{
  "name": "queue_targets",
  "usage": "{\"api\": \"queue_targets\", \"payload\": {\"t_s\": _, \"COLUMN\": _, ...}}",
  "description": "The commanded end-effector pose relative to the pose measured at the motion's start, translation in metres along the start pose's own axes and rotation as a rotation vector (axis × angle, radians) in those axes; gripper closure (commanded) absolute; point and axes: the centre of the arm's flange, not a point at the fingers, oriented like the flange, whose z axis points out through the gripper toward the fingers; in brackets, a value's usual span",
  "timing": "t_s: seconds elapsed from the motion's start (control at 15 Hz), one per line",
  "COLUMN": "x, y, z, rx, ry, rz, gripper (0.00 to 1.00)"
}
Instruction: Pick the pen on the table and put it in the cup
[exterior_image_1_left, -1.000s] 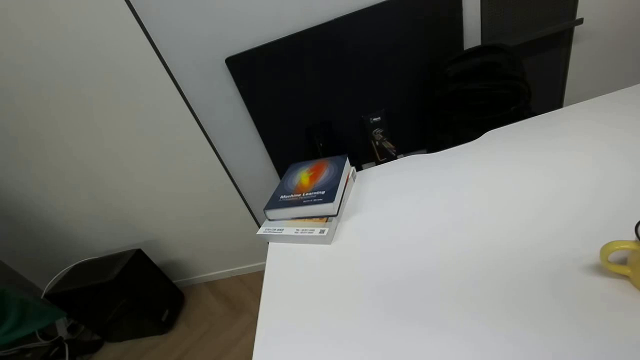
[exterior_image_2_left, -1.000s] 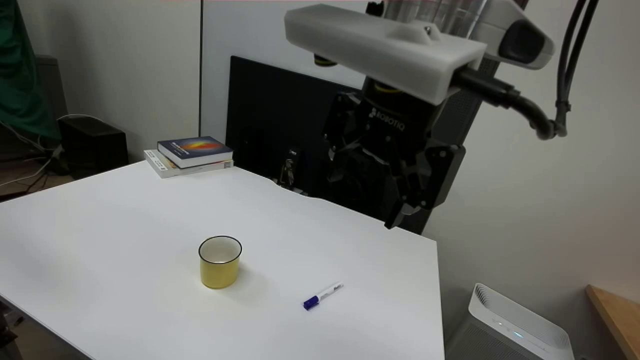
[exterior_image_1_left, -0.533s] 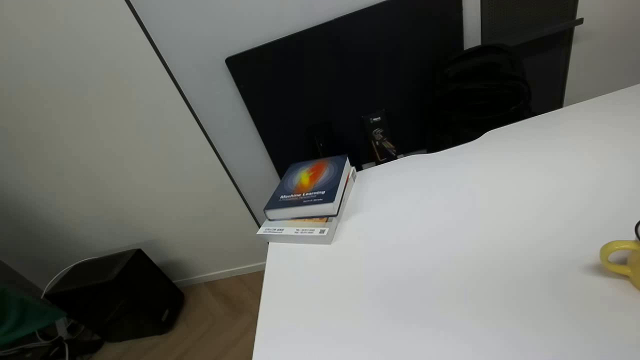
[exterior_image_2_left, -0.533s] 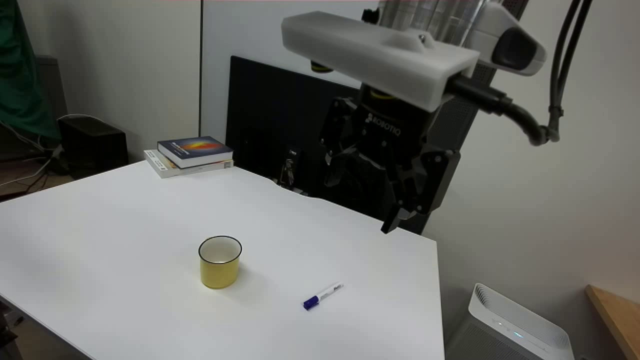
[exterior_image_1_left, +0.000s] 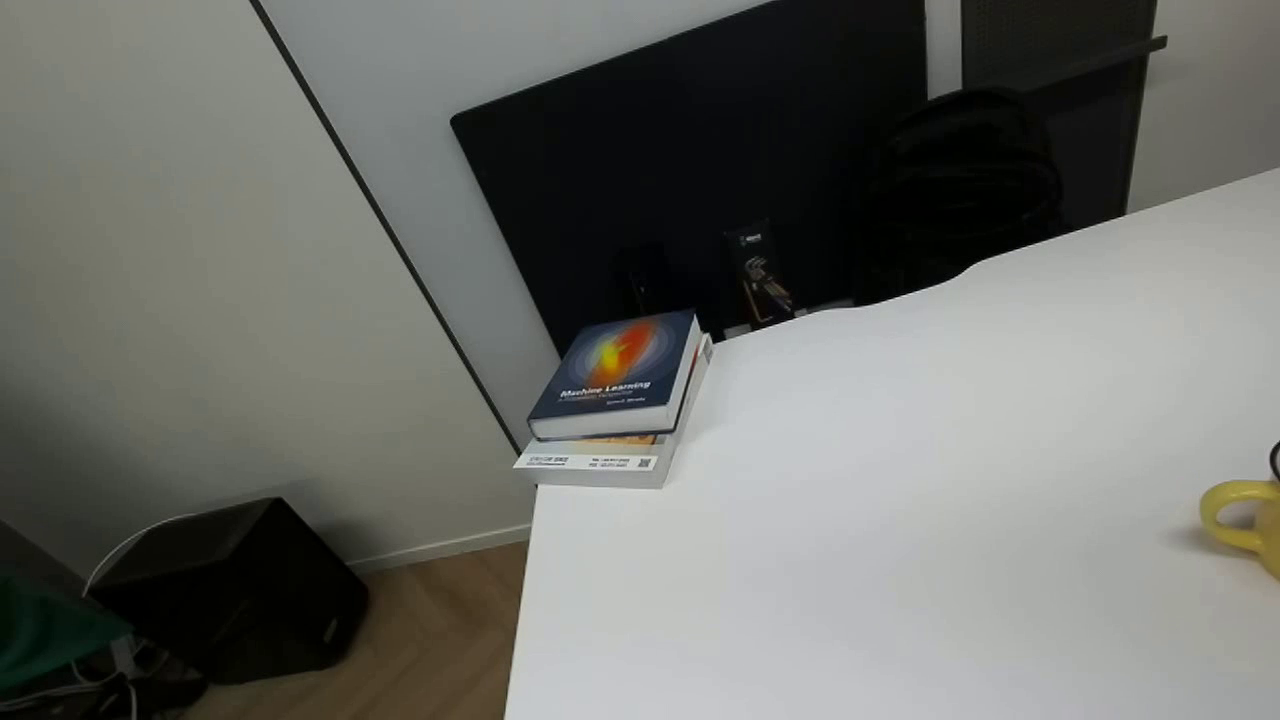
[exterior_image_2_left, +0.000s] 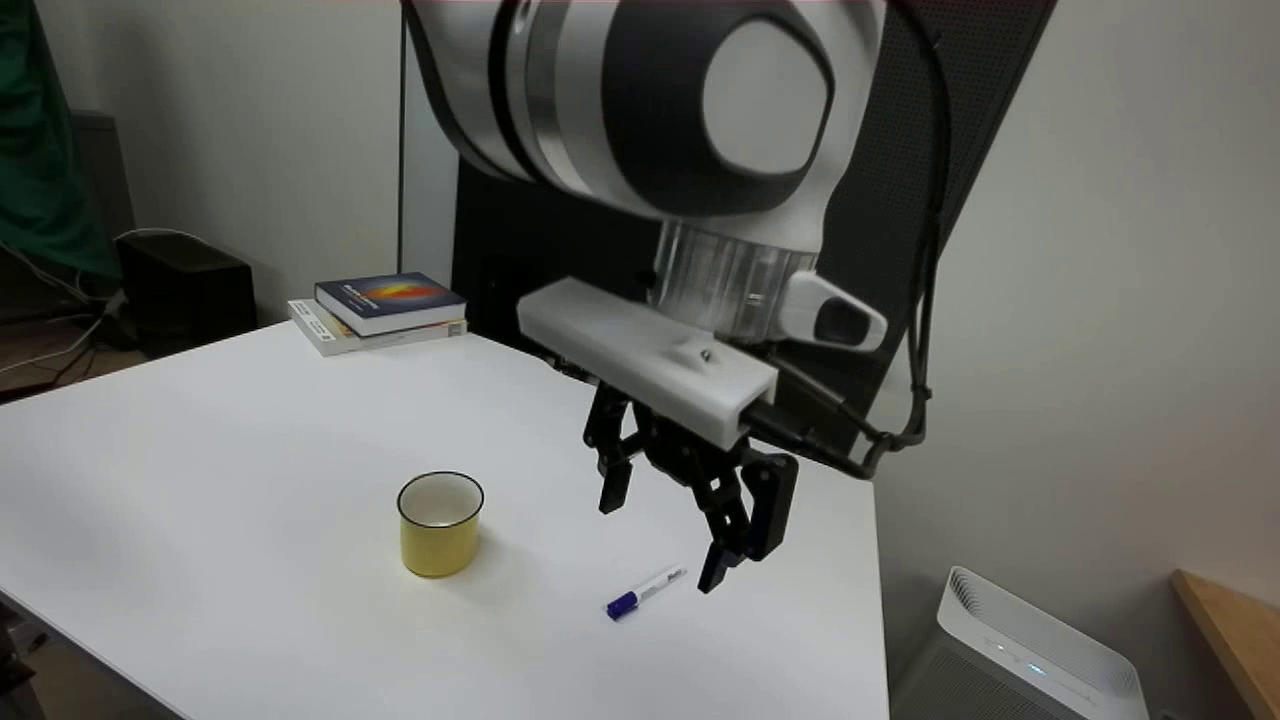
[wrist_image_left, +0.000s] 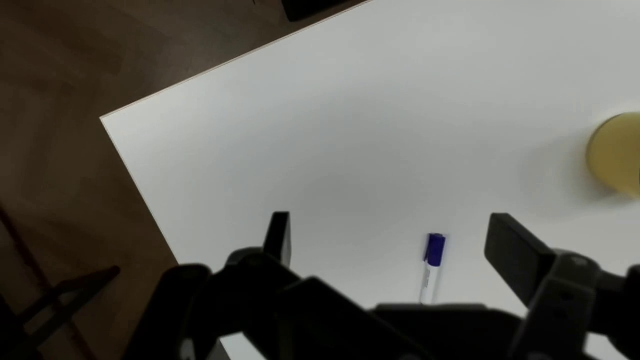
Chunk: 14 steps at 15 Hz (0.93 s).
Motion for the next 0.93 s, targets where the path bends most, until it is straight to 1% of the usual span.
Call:
{"api": "queue_targets", "payload": {"t_s": 0.0, "x": 0.033, "y": -0.016, "z": 0.055, "rx": -0.073, "ry": -0.031, "rz": 0.039, "gripper": 0.00}}
{"api": "queue_targets", "payload": {"t_s": 0.33, "x": 0.059, "y": -0.034, "z": 0.118, "rx": -0.091, "ry": -0.031, "rz": 0.147, "gripper": 0.00}}
{"api": "queue_targets", "payload": {"t_s": 0.67, "x": 0.082, "y": -0.044, "z": 0.163, "rx": -0.103, "ry": 0.055, "rz": 0.268, "gripper": 0.00}}
{"api": "queue_targets", "payload": {"t_s": 0.87, "x": 0.096, "y": -0.054, "z": 0.184, "rx": -0.100, "ry": 0.063, "rz": 0.323, "gripper": 0.00}}
